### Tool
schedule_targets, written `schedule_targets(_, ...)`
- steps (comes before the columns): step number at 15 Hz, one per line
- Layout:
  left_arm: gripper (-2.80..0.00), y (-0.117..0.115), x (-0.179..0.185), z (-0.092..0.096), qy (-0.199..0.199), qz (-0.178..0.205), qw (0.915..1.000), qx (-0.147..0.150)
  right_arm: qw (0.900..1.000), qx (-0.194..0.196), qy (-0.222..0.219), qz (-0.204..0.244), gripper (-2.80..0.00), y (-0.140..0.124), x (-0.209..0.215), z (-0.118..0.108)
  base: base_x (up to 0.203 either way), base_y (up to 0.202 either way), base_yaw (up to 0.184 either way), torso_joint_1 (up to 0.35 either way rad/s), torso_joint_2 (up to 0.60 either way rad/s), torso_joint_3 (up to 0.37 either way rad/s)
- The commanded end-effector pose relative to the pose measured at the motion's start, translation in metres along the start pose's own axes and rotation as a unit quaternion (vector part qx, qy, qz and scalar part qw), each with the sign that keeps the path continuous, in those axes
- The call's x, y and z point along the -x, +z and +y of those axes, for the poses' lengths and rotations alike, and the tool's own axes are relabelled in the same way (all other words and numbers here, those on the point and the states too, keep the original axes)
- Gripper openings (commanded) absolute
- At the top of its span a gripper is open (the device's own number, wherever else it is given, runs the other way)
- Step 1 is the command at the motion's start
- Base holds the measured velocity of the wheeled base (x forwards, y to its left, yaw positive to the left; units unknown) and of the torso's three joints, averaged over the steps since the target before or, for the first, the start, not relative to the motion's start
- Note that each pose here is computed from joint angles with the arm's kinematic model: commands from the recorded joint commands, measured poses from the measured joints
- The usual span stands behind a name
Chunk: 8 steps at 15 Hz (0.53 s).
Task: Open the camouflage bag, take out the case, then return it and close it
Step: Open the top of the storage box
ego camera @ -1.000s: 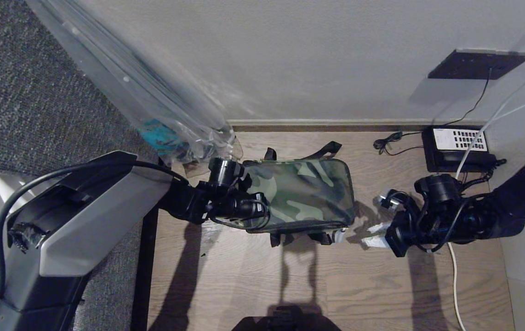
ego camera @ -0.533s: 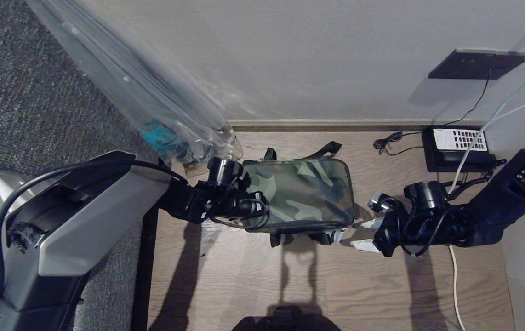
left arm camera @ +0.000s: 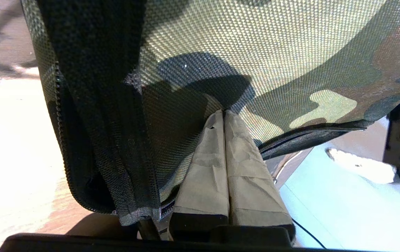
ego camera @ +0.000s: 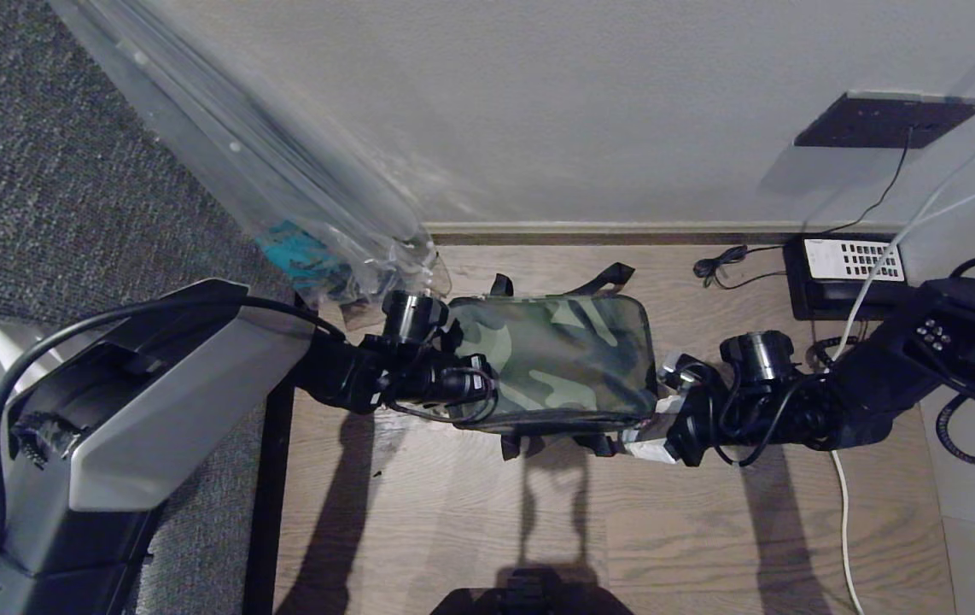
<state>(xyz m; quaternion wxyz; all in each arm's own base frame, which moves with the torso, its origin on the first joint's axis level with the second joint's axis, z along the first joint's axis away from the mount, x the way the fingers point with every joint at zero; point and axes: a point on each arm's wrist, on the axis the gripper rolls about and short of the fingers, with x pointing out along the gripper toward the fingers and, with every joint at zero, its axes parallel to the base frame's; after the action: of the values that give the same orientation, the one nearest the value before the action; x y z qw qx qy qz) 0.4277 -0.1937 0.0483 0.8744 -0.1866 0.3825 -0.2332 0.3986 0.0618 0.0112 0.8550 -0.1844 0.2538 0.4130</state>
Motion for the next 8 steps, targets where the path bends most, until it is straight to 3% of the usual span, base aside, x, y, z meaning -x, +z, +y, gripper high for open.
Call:
schedule_targets(1, -2.80, -0.0004, -0.0010, 0.0004, -0.001, 0.000, 1.0000, 0.002, 1.000, 0.002, 0.002, -0.001, 0.00, -0.0029, -0.0083, -0.0030, 0.000, 0.000, 0.000, 0.000, 0.00, 0.000)
schedule_targets(4, -2.80, -0.0001, -0.0006, 0.0001, -0.001, 0.000, 1.0000, 0.001, 1.000, -0.002, 0.004, 0.000, 0.00, -0.0025, -0.0089, -0.0039, 0.000, 0.000, 0.000, 0.000, 0.00, 0.000)
schedule_targets(5, -2.80, 0.0002, -0.0005, -0.0001, -0.002, 0.000, 1.0000, 0.001, 1.000, -0.008, 0.004, -0.001, -1.28, -0.0032, -0.0104, -0.0044, 0.000, 0.000, 0.000, 0.000, 0.00, 0.000)
schedule_targets(6, -2.80, 0.0002, -0.0005, -0.0001, -0.002, 0.000, 1.0000, 0.001, 1.000, -0.011, 0.004, -0.001, -2.80, -0.0029, -0.0105, -0.0048, 0.000, 0.000, 0.000, 0.000, 0.00, 0.000)
schedule_targets(8, -2.80, 0.0000, -0.0011, -0.0006, -0.002, 0.000, 1.0000, 0.000, 1.000, -0.013, 0.004, 0.000, -2.80, -0.0041, -0.0113, -0.0054, 0.000, 0.000, 0.000, 0.000, 0.00, 0.000)
